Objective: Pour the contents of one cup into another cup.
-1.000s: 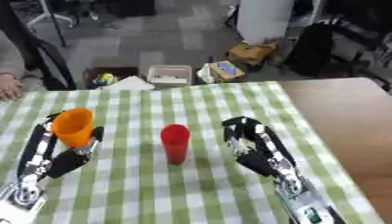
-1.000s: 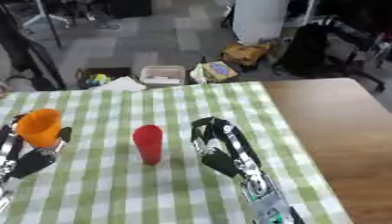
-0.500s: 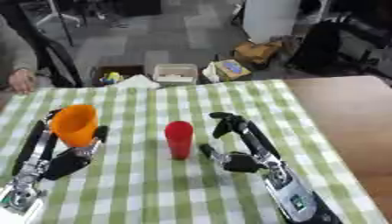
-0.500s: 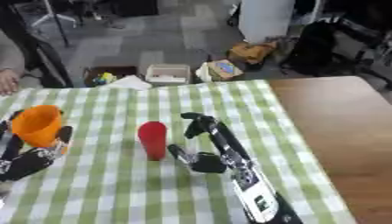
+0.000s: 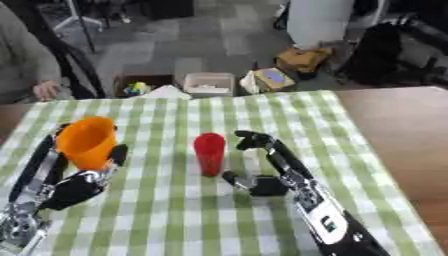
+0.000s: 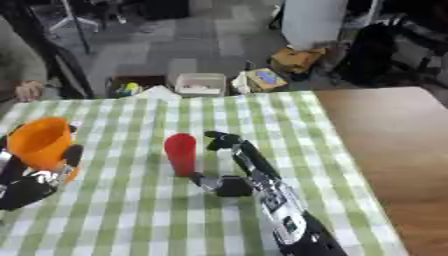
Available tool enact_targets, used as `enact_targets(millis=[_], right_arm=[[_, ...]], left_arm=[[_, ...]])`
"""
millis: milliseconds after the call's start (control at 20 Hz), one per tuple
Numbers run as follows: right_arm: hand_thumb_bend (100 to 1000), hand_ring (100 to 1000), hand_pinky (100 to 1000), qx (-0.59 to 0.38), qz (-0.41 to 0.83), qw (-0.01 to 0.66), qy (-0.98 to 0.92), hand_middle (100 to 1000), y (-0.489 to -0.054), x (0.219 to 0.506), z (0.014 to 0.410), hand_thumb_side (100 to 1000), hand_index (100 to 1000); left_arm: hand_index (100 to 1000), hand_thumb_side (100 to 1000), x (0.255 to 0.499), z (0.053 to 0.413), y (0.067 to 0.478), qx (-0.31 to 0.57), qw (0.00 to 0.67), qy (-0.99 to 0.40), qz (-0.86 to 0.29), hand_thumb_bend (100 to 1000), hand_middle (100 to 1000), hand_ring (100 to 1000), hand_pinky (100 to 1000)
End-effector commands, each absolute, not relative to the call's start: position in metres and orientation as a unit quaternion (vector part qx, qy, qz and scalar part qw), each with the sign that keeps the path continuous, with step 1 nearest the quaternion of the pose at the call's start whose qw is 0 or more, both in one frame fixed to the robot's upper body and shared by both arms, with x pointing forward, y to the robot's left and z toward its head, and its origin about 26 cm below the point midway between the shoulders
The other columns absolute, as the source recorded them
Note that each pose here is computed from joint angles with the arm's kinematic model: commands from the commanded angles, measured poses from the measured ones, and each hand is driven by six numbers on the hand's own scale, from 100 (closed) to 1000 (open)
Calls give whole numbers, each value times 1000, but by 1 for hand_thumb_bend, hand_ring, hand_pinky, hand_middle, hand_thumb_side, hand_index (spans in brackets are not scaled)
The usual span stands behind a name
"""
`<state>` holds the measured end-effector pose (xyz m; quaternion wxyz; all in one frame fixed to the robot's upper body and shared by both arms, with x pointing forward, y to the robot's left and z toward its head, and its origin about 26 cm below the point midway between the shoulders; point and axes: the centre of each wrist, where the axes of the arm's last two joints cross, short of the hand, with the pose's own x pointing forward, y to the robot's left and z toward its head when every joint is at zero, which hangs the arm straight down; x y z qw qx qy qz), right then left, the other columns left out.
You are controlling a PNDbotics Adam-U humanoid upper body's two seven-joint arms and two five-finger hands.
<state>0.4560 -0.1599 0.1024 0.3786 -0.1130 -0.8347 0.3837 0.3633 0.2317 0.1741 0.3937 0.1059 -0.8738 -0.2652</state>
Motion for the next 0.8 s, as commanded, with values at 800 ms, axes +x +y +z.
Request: enact_targets(millis=[800], right_arm=[[550, 778, 885, -126, 434, 397, -799, 685, -150, 474, 100, 514, 922]], left_arm=[[694, 482, 355, 193, 225, 75, 379, -882, -270, 100, 427, 413, 466]])
